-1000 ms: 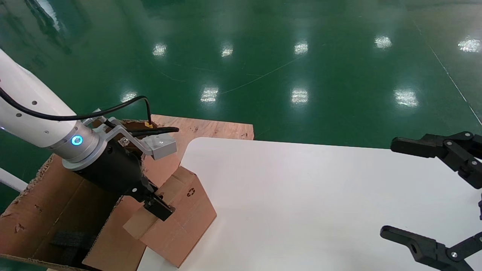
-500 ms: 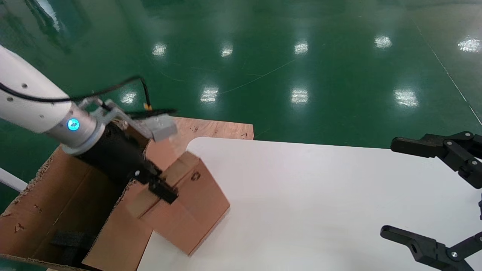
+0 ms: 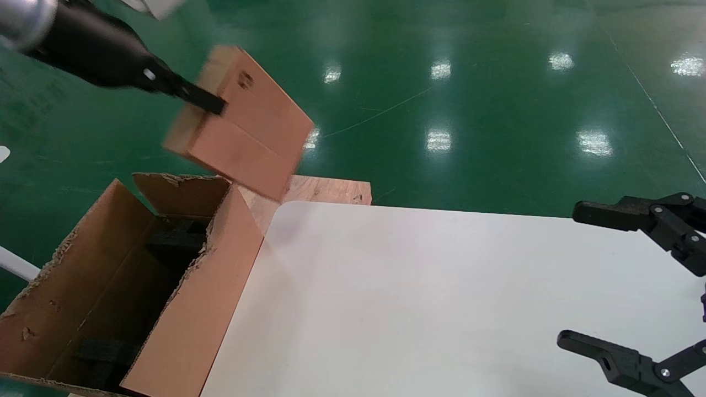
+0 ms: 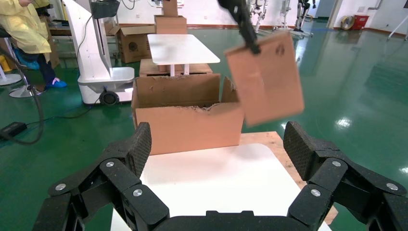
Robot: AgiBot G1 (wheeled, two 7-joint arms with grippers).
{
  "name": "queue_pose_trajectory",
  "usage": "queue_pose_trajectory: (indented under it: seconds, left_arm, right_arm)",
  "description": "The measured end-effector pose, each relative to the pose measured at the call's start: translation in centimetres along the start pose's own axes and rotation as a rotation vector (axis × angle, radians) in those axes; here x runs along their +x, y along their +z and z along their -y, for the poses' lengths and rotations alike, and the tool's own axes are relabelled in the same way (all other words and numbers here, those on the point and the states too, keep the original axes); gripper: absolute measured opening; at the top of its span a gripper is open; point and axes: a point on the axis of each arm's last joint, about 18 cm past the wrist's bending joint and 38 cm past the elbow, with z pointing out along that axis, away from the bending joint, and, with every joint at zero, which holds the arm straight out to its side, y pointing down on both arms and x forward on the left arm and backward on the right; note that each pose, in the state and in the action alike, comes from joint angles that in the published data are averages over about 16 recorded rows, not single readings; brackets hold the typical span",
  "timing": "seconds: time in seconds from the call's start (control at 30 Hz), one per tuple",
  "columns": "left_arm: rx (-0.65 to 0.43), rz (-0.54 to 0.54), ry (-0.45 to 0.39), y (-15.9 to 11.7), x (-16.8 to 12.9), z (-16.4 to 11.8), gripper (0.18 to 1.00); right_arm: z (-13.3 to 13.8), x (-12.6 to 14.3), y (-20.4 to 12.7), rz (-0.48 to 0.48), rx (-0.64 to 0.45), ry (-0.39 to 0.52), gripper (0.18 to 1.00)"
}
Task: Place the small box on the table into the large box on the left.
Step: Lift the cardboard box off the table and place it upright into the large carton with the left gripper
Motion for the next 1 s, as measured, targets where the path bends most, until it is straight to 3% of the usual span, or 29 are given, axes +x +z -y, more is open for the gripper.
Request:
queue_pose_trajectory:
  seconds: [0.23, 0.43, 0.73, 1.0]
  left_arm:
    - [0.079, 0.121, -0.003, -4.5, -4.6, 0.7, 0.336]
    - [0.057, 0.202, 0.026, -7.0, -7.1, -0.7, 0.335]
    - [-0.106, 0.244, 0.031, -8.6, -9.5, -5.8, 0.333]
    - [-0.294, 0.203, -0.022, -7.1, -10.3, -11.9, 0.332]
  right_arm:
    - [0.0, 0.0, 0.0, 0.000, 0.000, 0.000, 1.001]
    - [0.0, 0.0, 0.0, 0.000, 0.000, 0.000, 1.001]
    - [0.0, 0.0, 0.0, 0.000, 0.000, 0.000, 1.001]
    - [0.0, 0.0, 0.0, 0.000, 0.000, 0.000, 1.001]
